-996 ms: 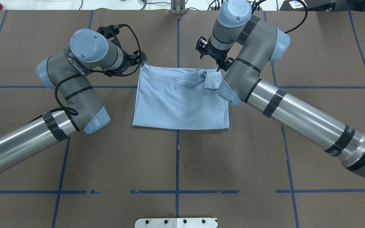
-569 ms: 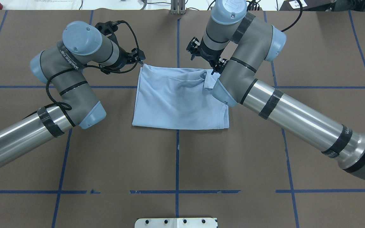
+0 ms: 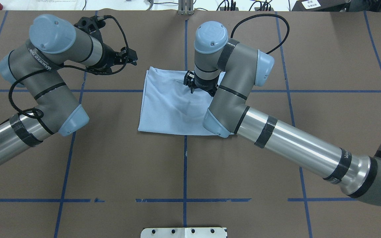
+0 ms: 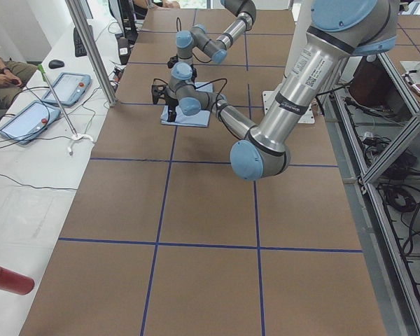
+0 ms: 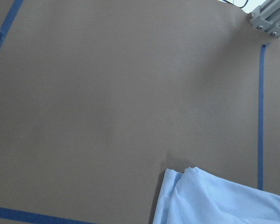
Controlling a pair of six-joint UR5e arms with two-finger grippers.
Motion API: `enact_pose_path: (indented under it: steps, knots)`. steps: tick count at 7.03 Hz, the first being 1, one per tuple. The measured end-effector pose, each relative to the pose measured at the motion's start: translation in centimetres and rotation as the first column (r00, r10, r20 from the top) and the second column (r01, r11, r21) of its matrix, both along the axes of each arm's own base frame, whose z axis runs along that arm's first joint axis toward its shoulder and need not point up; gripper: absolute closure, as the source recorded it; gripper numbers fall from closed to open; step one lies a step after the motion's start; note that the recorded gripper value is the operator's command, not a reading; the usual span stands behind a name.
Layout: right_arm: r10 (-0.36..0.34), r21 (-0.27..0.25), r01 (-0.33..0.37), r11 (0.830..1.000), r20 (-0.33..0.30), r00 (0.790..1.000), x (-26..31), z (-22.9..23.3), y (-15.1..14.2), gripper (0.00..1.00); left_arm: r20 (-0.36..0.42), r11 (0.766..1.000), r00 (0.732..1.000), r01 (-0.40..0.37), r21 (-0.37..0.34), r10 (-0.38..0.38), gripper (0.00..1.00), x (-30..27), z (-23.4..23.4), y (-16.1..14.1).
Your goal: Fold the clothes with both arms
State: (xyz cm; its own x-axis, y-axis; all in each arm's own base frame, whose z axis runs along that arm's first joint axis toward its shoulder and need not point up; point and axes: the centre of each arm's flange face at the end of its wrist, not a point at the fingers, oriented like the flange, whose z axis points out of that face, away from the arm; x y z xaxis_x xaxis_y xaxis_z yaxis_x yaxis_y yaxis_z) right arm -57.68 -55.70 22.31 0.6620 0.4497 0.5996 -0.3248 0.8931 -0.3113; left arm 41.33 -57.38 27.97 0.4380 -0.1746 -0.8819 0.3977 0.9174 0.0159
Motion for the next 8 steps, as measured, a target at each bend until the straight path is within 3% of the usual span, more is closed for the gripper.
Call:
enact_pose_path:
  steps: [2, 4, 6, 8]
  knots:
    - [-0.114, 0.068, 0.118, 0.991, -0.067, 0.991, -0.5, 0.7, 0.3, 0.00, -0.017, 1.000, 1.000, 0.000, 0.018, 0.000, 0.00, -0.7, -0.9, 0.7]
    - [-0.214, 0.143, 0.231, 0.962, -0.126, 0.969, 0.2, 1.7, -0.5, 0.00, -0.026, 1.000, 1.000, 0.001, 0.026, -0.001, 0.00, -1.0, -1.4, 1.1]
    - [-0.250, 0.173, 0.277, 0.945, -0.165, 0.954, 1.5, 2.9, -2.2, 0.00, -0.030, 1.000, 1.000, 0.004, 0.026, -0.003, 0.00, -0.9, -1.6, 1.2]
    - [-0.255, 0.189, 0.291, 0.938, -0.194, 0.947, 2.1, 3.9, -3.3, 0.00, -0.030, 1.000, 1.000, 0.007, 0.026, -0.006, 0.00, -0.8, -1.6, 1.2]
